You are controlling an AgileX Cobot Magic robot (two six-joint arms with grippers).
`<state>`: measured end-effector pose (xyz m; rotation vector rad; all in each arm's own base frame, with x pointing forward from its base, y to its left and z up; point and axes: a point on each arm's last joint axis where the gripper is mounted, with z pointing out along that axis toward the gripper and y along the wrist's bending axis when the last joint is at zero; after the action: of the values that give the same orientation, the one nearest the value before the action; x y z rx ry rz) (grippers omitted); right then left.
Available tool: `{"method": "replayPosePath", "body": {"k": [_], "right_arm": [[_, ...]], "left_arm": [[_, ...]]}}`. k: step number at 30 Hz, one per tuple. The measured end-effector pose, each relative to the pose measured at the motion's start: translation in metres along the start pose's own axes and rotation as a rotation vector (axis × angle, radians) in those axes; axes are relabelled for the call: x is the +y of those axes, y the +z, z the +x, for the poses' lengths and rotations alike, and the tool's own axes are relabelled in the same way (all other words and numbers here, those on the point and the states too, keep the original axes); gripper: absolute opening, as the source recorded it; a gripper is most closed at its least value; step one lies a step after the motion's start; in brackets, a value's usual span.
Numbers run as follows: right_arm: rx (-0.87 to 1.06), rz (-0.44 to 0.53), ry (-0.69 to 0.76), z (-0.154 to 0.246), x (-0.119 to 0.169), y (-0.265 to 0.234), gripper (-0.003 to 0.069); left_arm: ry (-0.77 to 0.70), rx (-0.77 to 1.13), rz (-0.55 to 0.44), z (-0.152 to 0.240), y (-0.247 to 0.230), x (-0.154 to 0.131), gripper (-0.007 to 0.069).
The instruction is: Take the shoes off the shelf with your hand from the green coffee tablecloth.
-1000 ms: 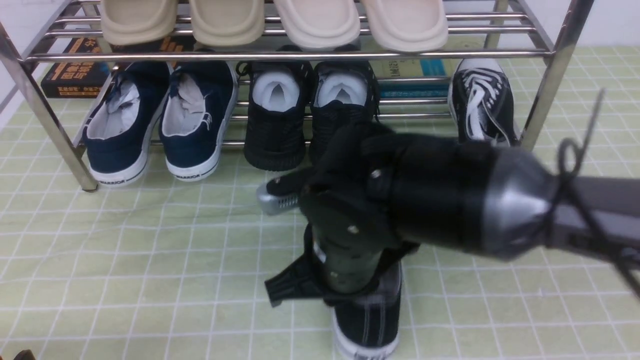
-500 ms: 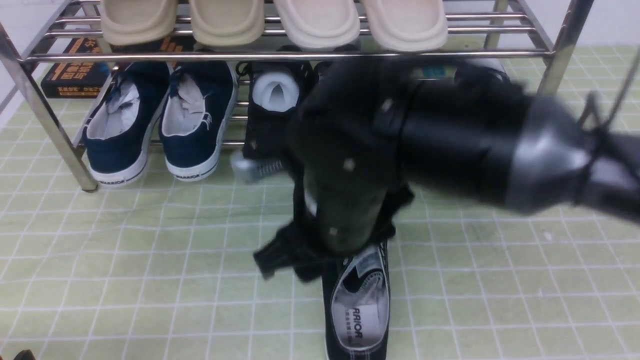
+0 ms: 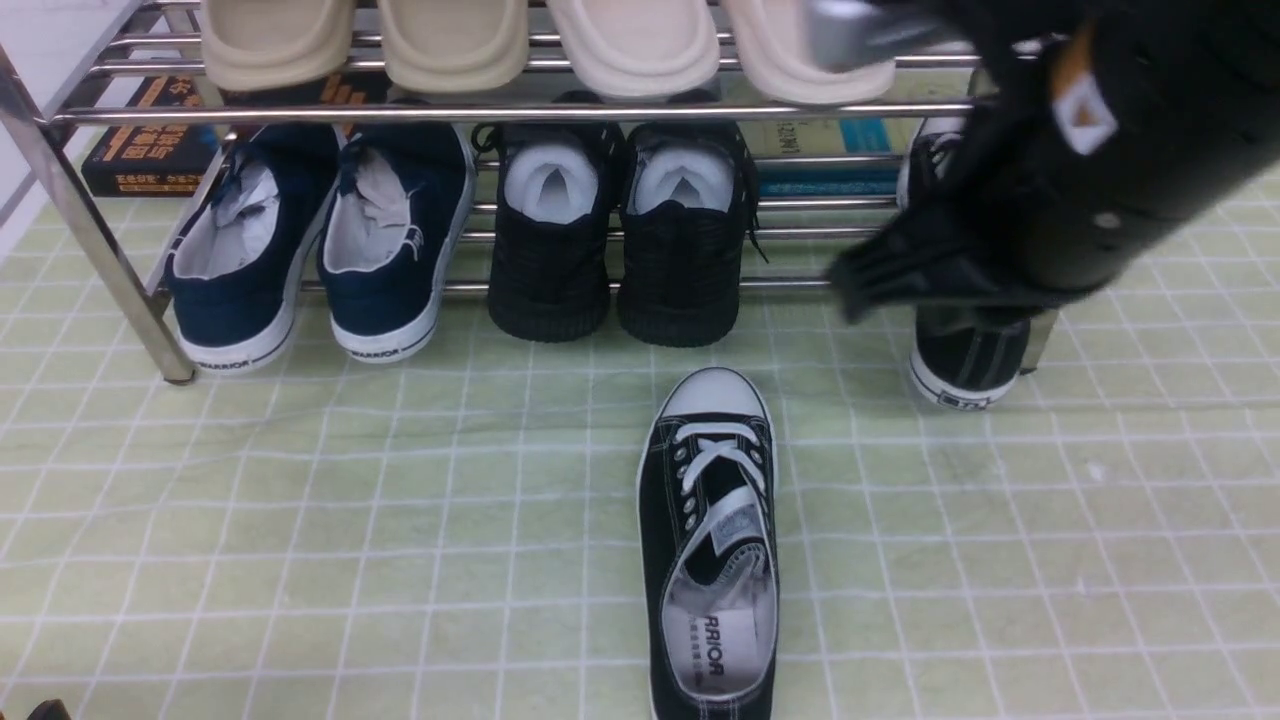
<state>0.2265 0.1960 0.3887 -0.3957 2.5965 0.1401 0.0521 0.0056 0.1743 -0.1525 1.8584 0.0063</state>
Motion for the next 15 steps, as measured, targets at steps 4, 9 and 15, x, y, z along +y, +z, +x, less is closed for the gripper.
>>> {"method": "replayPosePath", "body": {"k": [4, 9, 15], "right_arm": [[0.041, 0.148, 0.096, 0.001, -0.029, 0.03, 0.0026], [-0.017, 0.161, 0.17, -0.019, -0.047, 0.066, 0.0187], [-0.089, 0.148, 0.22, -0.039, -0.064, 0.112, 0.0376]], "left_arm": [[0.0, 0.0, 0.0, 0.0, 0.0, 0.0, 0.0242], [0.0, 0.0, 0.0, 0.0, 0.0, 0.0, 0.0242], [0.0, 0.0, 0.0, 0.0, 0.0, 0.0, 0.0242]]}}
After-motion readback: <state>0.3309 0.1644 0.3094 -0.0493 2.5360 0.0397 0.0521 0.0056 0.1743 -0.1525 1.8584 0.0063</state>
